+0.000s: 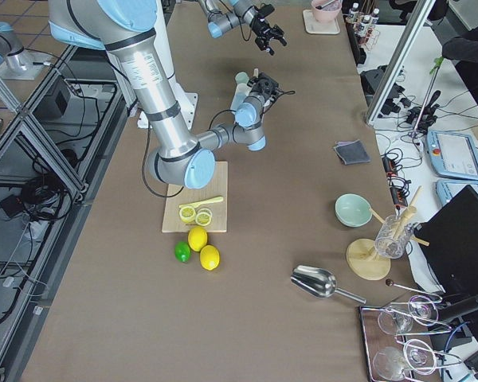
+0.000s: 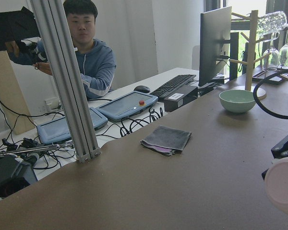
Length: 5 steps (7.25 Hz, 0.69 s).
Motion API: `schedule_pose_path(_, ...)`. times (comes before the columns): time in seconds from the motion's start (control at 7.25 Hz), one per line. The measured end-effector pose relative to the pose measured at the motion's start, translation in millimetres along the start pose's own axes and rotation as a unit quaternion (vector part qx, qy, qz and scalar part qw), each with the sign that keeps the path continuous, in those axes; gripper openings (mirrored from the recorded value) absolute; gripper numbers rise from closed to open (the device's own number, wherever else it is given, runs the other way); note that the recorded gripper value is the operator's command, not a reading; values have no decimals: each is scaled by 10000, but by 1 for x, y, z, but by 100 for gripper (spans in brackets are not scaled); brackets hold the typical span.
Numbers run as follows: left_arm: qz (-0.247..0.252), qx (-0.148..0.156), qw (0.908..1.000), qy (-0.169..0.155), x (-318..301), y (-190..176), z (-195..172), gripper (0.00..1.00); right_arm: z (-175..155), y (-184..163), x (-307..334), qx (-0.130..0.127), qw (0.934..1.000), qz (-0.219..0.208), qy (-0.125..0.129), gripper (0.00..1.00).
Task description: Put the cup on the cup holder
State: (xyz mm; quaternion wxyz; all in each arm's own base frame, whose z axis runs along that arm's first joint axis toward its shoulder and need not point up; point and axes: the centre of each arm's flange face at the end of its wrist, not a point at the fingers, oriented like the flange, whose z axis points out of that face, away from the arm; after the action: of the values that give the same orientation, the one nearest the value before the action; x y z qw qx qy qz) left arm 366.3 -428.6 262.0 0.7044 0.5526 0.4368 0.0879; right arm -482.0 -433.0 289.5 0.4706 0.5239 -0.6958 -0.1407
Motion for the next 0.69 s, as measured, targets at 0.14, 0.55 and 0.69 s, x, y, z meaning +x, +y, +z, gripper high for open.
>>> schedule_pose_path(0.14,-201,-477,9986,-113,-32,-3,2,99,-2,0,0,15,10000,-5,-13,0)
schedule_pose_path(0.55,-940,-2108,9717,-499,-159,15,-23,99,-10,2,0,82,9999,-24,-92,0)
schedule_pose_path(0.69,-1357,-2609,9539,-595,-213,33,-42,99,-11,3,0,82,9999,-22,-100,0)
